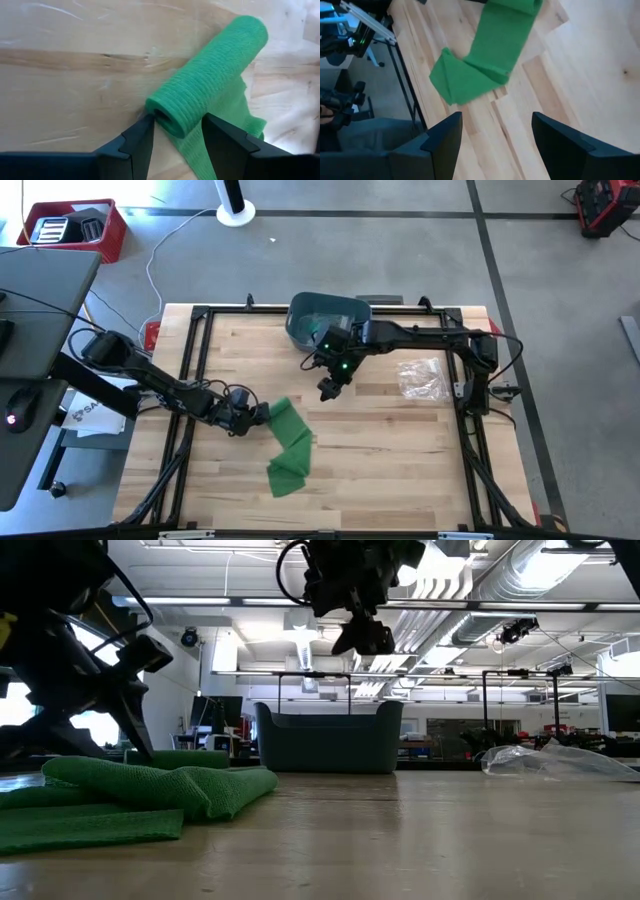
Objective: Roll bandage
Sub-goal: Roll the green bandage
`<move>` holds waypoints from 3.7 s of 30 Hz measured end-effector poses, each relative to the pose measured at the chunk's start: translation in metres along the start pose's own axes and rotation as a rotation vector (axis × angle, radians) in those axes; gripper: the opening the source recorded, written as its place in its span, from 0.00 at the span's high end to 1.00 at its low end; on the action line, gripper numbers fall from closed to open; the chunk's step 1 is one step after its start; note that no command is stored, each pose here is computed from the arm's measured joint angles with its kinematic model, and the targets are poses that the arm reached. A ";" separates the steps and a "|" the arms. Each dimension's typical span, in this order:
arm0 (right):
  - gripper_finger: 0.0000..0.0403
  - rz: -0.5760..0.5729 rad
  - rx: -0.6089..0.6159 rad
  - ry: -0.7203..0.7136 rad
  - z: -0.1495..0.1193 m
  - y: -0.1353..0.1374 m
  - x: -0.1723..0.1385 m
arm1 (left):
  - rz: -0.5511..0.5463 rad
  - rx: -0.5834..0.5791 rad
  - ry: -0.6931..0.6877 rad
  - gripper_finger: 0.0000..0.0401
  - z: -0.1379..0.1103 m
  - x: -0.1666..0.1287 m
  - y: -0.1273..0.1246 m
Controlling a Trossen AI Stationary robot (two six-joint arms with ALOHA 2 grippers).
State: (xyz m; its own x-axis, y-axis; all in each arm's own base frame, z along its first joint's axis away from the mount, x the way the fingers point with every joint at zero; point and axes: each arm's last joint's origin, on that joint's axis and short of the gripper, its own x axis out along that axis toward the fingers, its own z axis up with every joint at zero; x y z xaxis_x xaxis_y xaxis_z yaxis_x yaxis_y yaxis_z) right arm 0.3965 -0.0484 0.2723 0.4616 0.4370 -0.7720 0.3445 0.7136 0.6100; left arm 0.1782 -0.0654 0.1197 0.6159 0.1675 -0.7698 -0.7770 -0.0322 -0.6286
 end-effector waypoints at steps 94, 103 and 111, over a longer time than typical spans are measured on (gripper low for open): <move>0.42 -0.002 -0.032 0.036 -0.009 0.011 0.008 | -0.068 0.030 -0.122 0.60 0.015 0.005 -0.011; 0.42 -0.002 -0.032 0.036 -0.009 0.011 0.008 | -0.024 -0.015 -0.158 0.61 0.023 0.013 -0.009; 0.42 -0.002 -0.032 0.036 -0.009 0.011 0.008 | -0.043 -0.032 -0.129 0.79 0.019 0.026 -0.011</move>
State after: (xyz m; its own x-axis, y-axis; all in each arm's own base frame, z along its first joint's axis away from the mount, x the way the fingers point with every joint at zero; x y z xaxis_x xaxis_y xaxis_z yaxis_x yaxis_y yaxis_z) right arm 0.3968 -0.0320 0.2717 0.4312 0.4548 -0.7793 0.3187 0.7312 0.6031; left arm 0.2008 -0.0419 0.1088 0.6250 0.2945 -0.7229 -0.7445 -0.0537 -0.6655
